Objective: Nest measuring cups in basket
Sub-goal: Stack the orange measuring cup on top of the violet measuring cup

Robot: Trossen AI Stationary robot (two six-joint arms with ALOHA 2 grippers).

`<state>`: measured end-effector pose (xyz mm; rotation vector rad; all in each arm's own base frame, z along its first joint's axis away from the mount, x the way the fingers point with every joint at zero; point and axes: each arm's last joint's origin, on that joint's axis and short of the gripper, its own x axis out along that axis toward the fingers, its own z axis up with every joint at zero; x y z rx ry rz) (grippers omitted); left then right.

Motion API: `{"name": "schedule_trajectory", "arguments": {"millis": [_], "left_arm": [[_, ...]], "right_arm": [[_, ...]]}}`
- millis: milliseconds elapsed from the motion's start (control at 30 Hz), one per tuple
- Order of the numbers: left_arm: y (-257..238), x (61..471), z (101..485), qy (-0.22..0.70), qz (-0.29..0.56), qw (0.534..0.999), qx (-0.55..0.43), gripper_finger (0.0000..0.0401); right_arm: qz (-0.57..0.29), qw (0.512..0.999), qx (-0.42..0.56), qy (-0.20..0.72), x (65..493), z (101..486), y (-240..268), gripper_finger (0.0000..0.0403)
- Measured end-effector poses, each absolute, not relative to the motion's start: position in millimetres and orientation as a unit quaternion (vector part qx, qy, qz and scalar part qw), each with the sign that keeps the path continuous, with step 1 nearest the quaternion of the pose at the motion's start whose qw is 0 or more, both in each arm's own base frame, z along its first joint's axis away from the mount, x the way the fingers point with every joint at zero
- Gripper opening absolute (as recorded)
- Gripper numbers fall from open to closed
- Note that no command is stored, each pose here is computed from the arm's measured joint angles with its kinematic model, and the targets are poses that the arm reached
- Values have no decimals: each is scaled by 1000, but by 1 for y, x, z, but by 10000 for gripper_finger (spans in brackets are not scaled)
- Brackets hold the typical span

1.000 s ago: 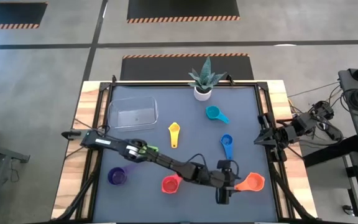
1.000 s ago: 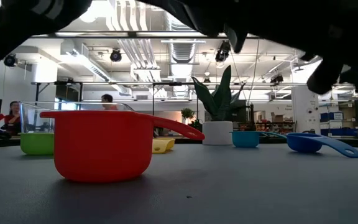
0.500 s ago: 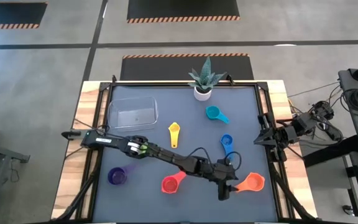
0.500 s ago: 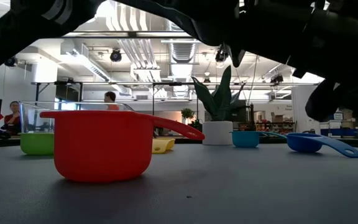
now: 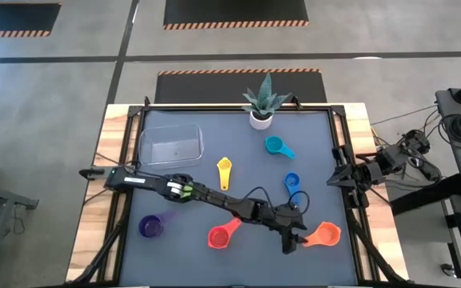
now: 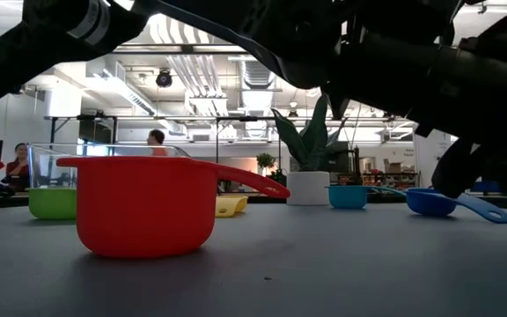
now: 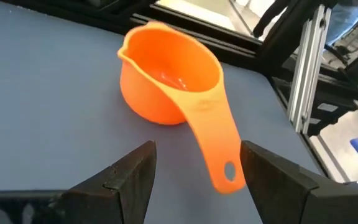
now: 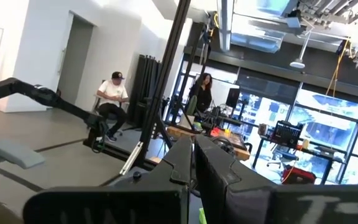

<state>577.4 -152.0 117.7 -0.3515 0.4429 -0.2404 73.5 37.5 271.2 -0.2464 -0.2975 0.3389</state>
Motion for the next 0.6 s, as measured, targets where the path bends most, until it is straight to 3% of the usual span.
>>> {"name": "schedule_trajectory", "arguments": {"millis": [600], "left_arm": [[-151,581,107,200,-148,945,-212,174]], "right_arm": [[162,967,-129,-149,74,272,37,9]]}}
